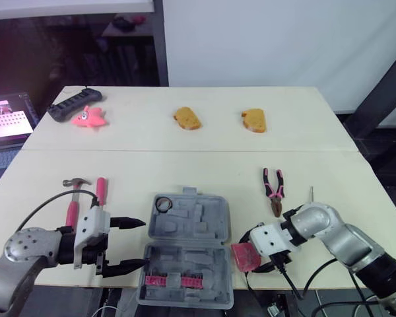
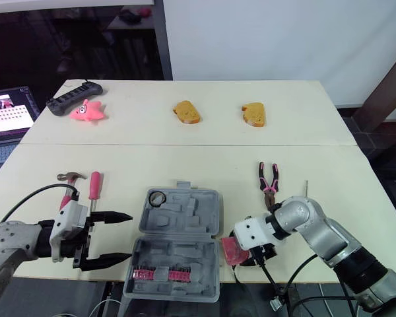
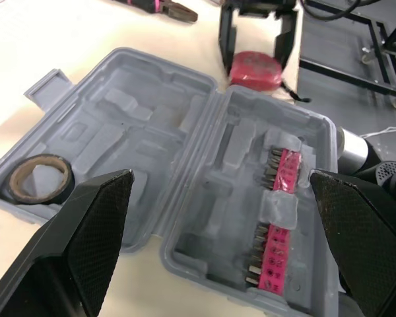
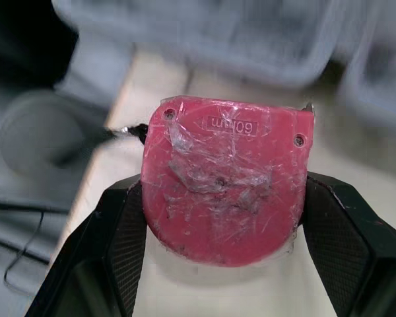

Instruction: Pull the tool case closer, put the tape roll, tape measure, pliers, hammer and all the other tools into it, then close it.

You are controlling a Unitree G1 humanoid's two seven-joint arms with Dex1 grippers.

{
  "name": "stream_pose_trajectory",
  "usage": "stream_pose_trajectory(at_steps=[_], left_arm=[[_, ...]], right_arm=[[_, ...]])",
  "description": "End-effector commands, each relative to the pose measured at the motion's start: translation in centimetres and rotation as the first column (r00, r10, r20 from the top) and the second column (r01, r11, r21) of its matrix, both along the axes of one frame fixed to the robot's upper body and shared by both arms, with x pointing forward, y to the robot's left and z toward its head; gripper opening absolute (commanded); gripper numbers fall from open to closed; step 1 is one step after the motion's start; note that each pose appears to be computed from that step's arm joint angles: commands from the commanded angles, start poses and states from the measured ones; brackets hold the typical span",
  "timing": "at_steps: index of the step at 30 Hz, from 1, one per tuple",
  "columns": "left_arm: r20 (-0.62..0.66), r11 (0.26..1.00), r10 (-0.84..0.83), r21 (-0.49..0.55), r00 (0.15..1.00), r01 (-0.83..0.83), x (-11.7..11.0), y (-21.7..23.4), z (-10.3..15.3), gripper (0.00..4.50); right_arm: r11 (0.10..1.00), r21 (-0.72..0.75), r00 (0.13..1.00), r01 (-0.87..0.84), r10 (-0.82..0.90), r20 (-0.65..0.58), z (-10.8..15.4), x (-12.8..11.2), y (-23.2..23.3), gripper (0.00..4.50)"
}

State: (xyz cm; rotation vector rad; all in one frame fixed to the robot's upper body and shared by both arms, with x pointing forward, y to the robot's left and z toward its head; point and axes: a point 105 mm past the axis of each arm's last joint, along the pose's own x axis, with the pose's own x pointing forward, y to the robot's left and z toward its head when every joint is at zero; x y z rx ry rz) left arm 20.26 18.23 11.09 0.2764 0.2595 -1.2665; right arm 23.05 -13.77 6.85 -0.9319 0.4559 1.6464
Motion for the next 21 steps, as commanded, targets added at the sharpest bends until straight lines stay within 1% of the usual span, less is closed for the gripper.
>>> stream_pose_trajectory(at_steps=[1, 3, 5, 7, 9, 11, 12, 14, 17, 21], left_arm=[[0.028, 1.0, -0.013, 0.013, 1.0, 0.013, 0.2, 0.1, 0.2, 4.5], [0.034, 1.0, -0.007, 0.022, 0.999, 0.007, 0.5, 0.3, 0.0, 4.5], [0.053, 0.999, 0.005, 0.039, 0.999, -0.007, 1.0, 0.5, 0.0, 4.5], [0.07, 0.999, 0.014, 0.049, 0.997, -0.017, 1.5, 0.6, 0.0, 4.5], [0.077, 0.999, 0.028, 0.038, 0.997, -0.031, 1.9, 0.7, 0.3, 4.5], [0.093, 0.998, 0.026, 0.046, 0.995, -0.031, 2.2, 0.7, 0.5, 4.5], [0.098, 0.999, 0.025, 0.043, 0.995, -0.03, 2.4, 0.7, 0.6, 4.5], [0.106, 0.999, 0.027, 0.037, 0.994, -0.031, 2.6, 0.5, 0.7, 4.5], [0.109, 0.999, 0.028, 0.033, 0.994, -0.031, 2.9, 0.3, 0.6, 4.5], [0.109, 0.999, 0.028, 0.029, 0.994, -0.031, 3.1, 0.1, 0.6, 4.5]], right_arm=[[0.997, 0.071, 0.999, 0.022, -0.024, 0.028, 4.6, 0.7, 1.0, 2.88], [0.992, 0.059, 0.992, 0.113, -0.116, 0.052, 6.1, 2.3, 1.8, 2.88], [0.966, 0.06, 0.961, 0.25, -0.255, 0.109, 6.9, 4.6, 3.2, 2.88], [0.947, 0.044, 0.937, 0.32, -0.323, 0.136, 7.1, 5.6, 4.2, 2.88], [0.945, 0.006, 0.936, 0.327, -0.325, 0.133, 7.3, 5.5, 5.0, 2.88], [0.948, 0.001, 0.937, 0.318, -0.314, 0.151, 8.2, 5.7, 6.8, 2.88], [0.947, -0.028, 0.936, 0.319, -0.31, 0.168, 8.2, 5.8, 7.1, 2.88], [0.936, -0.091, 0.929, 0.341, -0.321, 0.185, 7.7, 6.0, 7.6, 2.88], [0.928, -0.128, 0.929, 0.349, -0.325, 0.18, 7.0, 5.9, 8.4, 2.88], [0.926, -0.178, 0.933, 0.332, -0.293, 0.21, 5.9, 5.9, 9.0, 2.88]])
